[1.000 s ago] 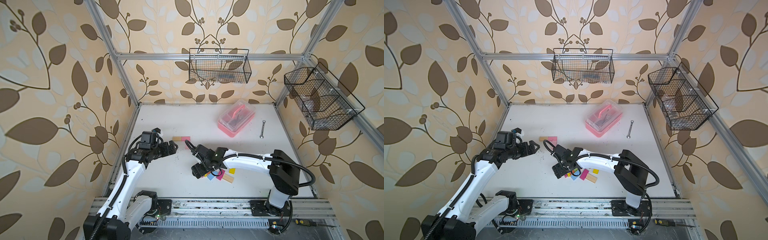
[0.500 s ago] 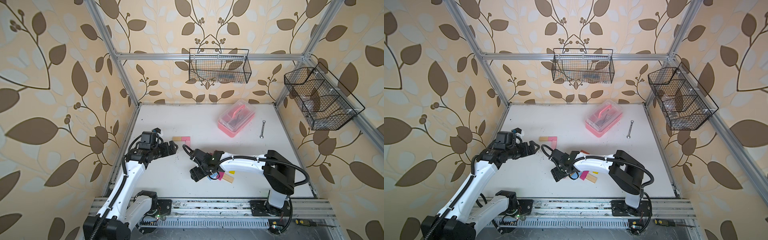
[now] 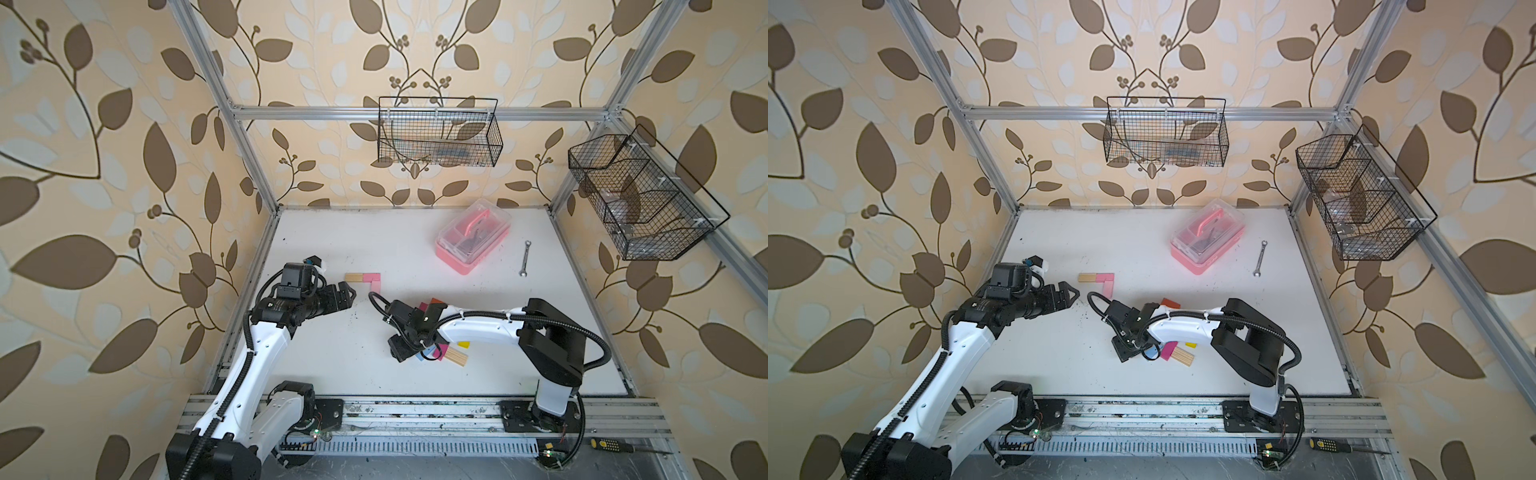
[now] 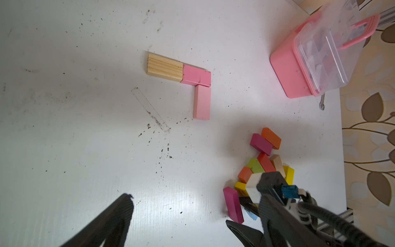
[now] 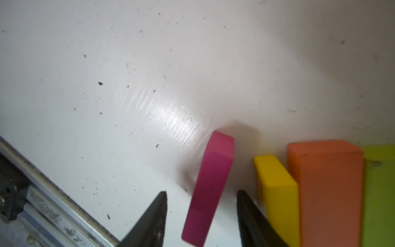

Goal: Assemble the number 7 with building blocks
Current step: Pick up the building block from the center of the board.

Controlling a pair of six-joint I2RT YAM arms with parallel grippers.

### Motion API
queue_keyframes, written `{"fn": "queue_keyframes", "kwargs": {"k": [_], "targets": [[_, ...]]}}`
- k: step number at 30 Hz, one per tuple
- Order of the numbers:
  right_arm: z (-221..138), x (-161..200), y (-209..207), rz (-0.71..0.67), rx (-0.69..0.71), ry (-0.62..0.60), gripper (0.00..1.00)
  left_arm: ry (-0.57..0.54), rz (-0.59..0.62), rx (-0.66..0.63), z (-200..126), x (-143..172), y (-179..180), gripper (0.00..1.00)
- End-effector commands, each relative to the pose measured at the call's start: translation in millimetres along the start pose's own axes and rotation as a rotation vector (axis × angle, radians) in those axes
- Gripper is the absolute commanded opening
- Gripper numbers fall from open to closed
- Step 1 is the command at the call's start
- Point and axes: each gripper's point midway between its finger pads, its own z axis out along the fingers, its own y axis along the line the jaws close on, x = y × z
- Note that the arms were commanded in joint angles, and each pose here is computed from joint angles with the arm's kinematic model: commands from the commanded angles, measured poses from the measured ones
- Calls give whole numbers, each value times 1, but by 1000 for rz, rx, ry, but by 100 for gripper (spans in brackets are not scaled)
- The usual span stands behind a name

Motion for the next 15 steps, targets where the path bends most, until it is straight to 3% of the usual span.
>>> {"fn": "queue_keyframes", "kwargs": {"k": [1, 4, 7, 11, 15], "targets": [[6, -7, 1, -1, 19, -12, 37, -15, 11, 2, -5, -2, -1, 95], [4, -12, 2, 27, -3, -41, 20, -16, 12, 2, -5, -2, -1, 95], [-6, -24, 16, 63, -122, -93, 7, -16, 11, 4, -5, -2, -1, 95], [-16, -42, 51, 147, -407, -120, 4, -17, 12, 4, -5, -2, -1, 95], [-11, -55, 68, 199, -512, -109, 4, -26, 13, 1, -7, -3, -1, 95]]}}
